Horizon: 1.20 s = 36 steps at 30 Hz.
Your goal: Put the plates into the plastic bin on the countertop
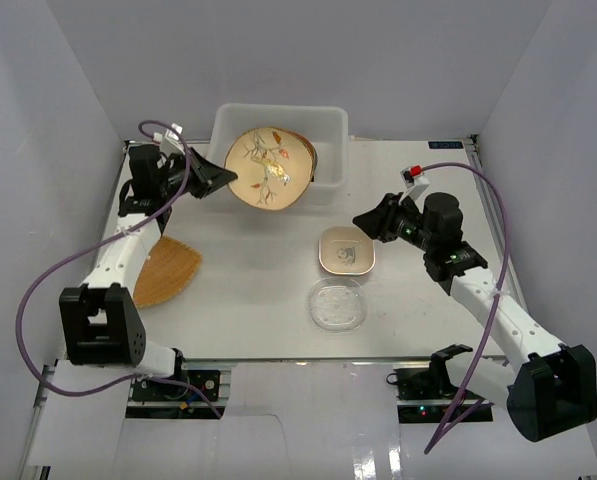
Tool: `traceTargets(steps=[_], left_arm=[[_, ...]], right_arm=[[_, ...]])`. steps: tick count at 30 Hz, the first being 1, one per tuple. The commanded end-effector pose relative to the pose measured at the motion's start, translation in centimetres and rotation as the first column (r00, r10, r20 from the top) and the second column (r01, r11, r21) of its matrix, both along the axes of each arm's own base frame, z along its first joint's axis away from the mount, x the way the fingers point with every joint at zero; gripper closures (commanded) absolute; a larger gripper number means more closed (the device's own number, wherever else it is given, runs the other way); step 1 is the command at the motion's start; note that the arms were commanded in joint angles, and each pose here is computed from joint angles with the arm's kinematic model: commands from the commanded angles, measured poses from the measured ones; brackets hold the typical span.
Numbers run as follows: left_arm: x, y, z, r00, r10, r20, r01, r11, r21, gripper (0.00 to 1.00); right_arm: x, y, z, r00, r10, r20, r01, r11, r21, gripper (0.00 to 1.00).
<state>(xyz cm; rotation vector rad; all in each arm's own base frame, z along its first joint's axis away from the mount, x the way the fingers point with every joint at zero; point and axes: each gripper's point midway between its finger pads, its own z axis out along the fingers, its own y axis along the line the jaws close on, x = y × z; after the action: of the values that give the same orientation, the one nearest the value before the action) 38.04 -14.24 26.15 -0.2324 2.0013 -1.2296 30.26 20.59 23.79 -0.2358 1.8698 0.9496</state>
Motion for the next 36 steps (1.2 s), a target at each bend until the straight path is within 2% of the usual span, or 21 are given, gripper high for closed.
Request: traceTargets(steps=[1,2,5,6,7,8,10,11,14,18,24,25,26,27,28,30,31,32,36], left_arm=[[5.8,-0.4,6.5,0.982,0.081,0.171,-0.068,0.995,-0.079,1.00],[7.4,-0.2,8.3,0.973,0.100,0.209,-0.084,0.993,-0.085,1.00],[12.0,-0.1,8.0,0.970,0.141,0.199,-0.126,0.988,-0.086,1.00],[13.0,-0.2,7.6,0.972,0.142,0.189,-0.128,0.988,-0.083,1.00],[14.8,-0.3,5.2,0.979,0.142,0.144,-0.132,0.988,-0.075,1.00],[15.7,-0.6,6.2,0.977,0.136,0.165,-0.124,0.989,-0.078,1.00],[17.7,-0.8,3.5,0.982,0.143,0.127,-0.136,0.989,-0.059,1.00],[18.4,-1.1,3.9,0.979,0.149,0.141,-0.142,0.988,-0.054,1.00],[20.1,-1.8,0.6,0.986,0.143,0.086,-0.140,0.989,-0.039,1.00],[22.0,-2.8,-0.7,0.987,0.135,0.083,-0.132,0.991,-0.036,1.00],[23.3,-4.3,-3.5,0.992,0.121,0.047,-0.121,0.993,-0.003,1.00],[23.4,-4.3,-3.8,0.991,0.122,0.045,-0.122,0.992,0.003,0.95],[23.4,-4.4,-4.1,0.992,0.123,0.038,-0.124,0.992,0.006,0.84],[23.5,-4.3,-4.2,0.992,0.124,0.039,-0.124,0.992,0.009,0.70],[23.5,-4.3,-4.4,0.992,0.120,0.038,-0.121,0.993,0.011,0.45],[23.2,-4.4,-4.7,0.993,0.114,0.019,-0.114,0.993,0.015,0.26],[23.1,-4.3,-4.5,0.993,0.115,0.016,-0.115,0.993,0.017,0.08],[22.9,-4.3,-4.5,0.994,0.112,0.009,-0.112,0.994,0.019,0.03],[22.1,-4.0,-4.1,0.994,0.109,0.013,-0.110,0.992,0.060,0.02]], right_arm=[[0.2,-1.0,-0.4,0.999,-0.052,0.008,0.052,0.998,-0.017,0.68],[0.2,-1.1,-0.7,0.998,-0.058,0.002,0.058,0.998,-0.022,0.70],[0.2,-1.2,-1.2,0.998,-0.060,-0.002,0.059,0.998,-0.030,0.71],[0.2,-1.2,-1.3,0.998,-0.056,-0.004,0.056,0.998,-0.032,0.72],[0.2,-1.1,-1.4,0.998,-0.056,-0.004,0.055,0.998,-0.034,0.72],[0.2,-1.1,-1.8,0.999,-0.053,-0.013,0.052,0.998,-0.037,0.72],[0.1,-0.7,-1.7,0.999,-0.037,-0.012,0.037,0.999,-0.022,0.72],[0.0,-0.5,-1.9,0.999,-0.028,-0.018,0.027,0.999,-0.018,0.72],[-0.4,0.4,-1.8,1.000,0.012,-0.020,-0.013,1.000,-0.009,0.72],[-1.0,1.4,-1.5,0.999,0.052,-0.004,-0.052,0.998,-0.035,0.72],[-1.5,3.6,-2.1,0.996,0.084,-0.018,-0.085,0.996,-0.042,0.73],[-1.9,4.4,-2.5,0.994,0.102,-0.029,-0.103,0.994,-0.046,0.73],[-2.0,4.8,-2.7,0.994,0.108,-0.035,-0.109,0.993,-0.048,0.69],[-2.1,5.4,-2.7,0.993,0.117,-0.030,-0.118,0.992,-0.048,0.66],[-2.6,6.6,-3.0,0.989,0.141,-0.040,-0.143,0.988,-0.057,0.64],[-2.9,7.8,-3.4,0.987,0.156,-0.047,-0.159,0.985,-0.070,0.54],[-3.2,8.9,-4.0,0.985,0.163,-0.058,-0.168,0.983,-0.079,0.49],[-3.3,9.5,-3.9,0.984,0.168,-0.059,-0.172,0.982,-0.074,0.43],[-3.5,11.5,-4.3,0.982,0.173,-0.074,-0.177,0.983,-0.046,0.32]])
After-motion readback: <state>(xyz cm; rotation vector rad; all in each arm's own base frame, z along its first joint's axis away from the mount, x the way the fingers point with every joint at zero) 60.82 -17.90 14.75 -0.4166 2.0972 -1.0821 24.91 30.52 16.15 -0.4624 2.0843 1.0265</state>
